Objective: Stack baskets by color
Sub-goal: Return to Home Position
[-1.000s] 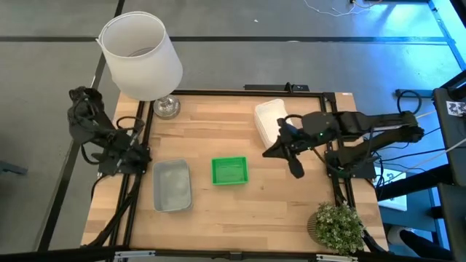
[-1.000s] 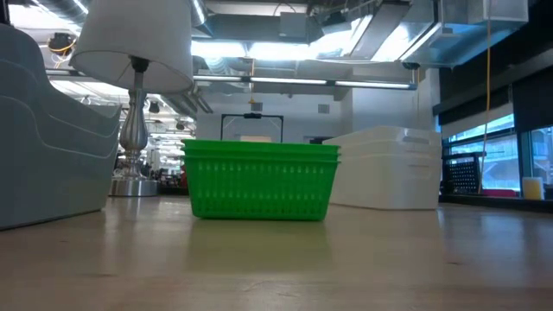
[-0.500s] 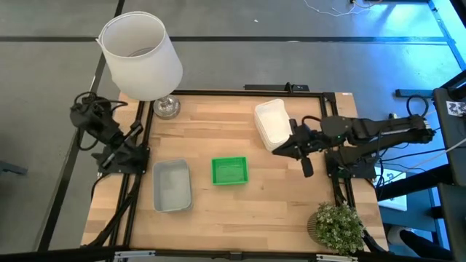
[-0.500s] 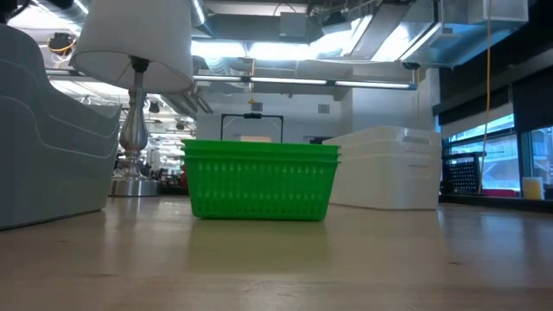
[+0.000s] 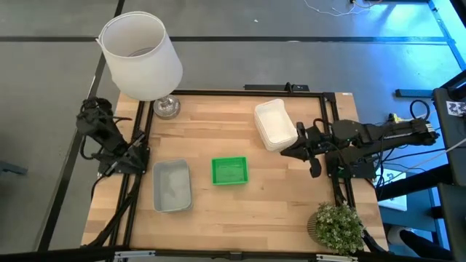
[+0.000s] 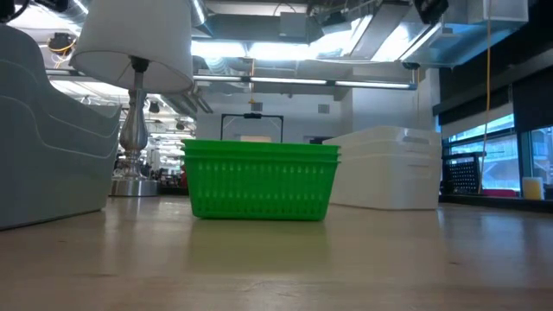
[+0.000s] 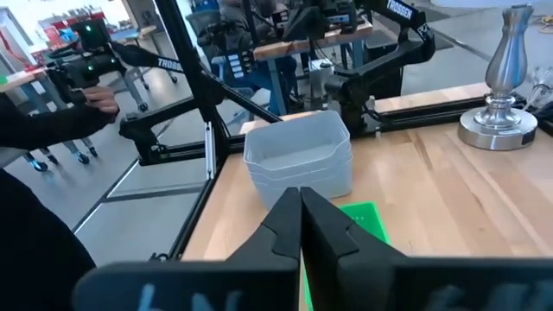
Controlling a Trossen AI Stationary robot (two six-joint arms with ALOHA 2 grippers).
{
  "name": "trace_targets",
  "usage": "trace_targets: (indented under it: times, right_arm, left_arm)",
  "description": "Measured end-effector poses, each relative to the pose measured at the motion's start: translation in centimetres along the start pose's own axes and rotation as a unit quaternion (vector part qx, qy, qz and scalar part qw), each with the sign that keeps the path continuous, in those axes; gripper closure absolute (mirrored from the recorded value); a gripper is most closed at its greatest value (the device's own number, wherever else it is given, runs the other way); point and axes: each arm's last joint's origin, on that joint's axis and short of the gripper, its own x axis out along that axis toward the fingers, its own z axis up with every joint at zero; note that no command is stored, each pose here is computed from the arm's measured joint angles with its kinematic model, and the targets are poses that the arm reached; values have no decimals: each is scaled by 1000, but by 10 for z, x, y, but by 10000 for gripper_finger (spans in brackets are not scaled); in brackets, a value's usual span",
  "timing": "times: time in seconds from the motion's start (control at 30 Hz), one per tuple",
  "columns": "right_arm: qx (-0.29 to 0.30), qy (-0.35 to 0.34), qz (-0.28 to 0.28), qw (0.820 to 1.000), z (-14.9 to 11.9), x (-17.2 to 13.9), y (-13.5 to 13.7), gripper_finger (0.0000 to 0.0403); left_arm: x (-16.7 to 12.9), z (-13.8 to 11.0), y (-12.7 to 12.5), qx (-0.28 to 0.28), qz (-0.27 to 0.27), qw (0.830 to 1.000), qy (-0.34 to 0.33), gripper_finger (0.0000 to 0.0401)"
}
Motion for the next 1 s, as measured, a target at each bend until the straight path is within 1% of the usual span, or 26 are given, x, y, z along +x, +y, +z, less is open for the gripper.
trace_targets:
  times: [0.1, 0.2, 0.3, 0.37, 0.43, 0.53, 0.73, 0.9, 1.0]
  right_arm:
    - [-1, -13, 4, 1000, -13, -2, -3, 403]
    - [-1, -36, 10, 999, -27, -3, -7, 403]
    - [-12, -46, 21, 999, -42, -6, -10, 403]
    - [-14, -43, 22, 999, -55, -8, -14, 403]
    - [-9, -44, 22, 999, -66, -12, -17, 403]
    - [-2, -56, 26, 998, -82, -18, -20, 403]
    - [-3, -86, 38, 996, -108, -32, -27, 403]
    - [5, -101, 57, 993, -129, -41, -31, 403]
    - [8, -111, 60, 992, -141, -44, -34, 403]
  left_arm:
    - [3, 0, -1, 8, 0, 1000, -21, 401]
    - [10, -8, -4, 27, -2, 999, -18, 401]
    - [15, -13, -5, 34, -1, 999, -24, 401]
    - [19, -18, -7, 35, -1, 999, -24, 401]
    - [22, -19, -7, 30, 0, 999, -40, 401]
    - [24, -23, -8, 31, -1, 999, -35, 401]
    - [25, -25, -7, 44, 17, 998, -34, 401]
    - [25, -24, -7, 65, 19, 997, -33, 401]
    - [25, -24, -7, 66, 19, 997, -33, 401]
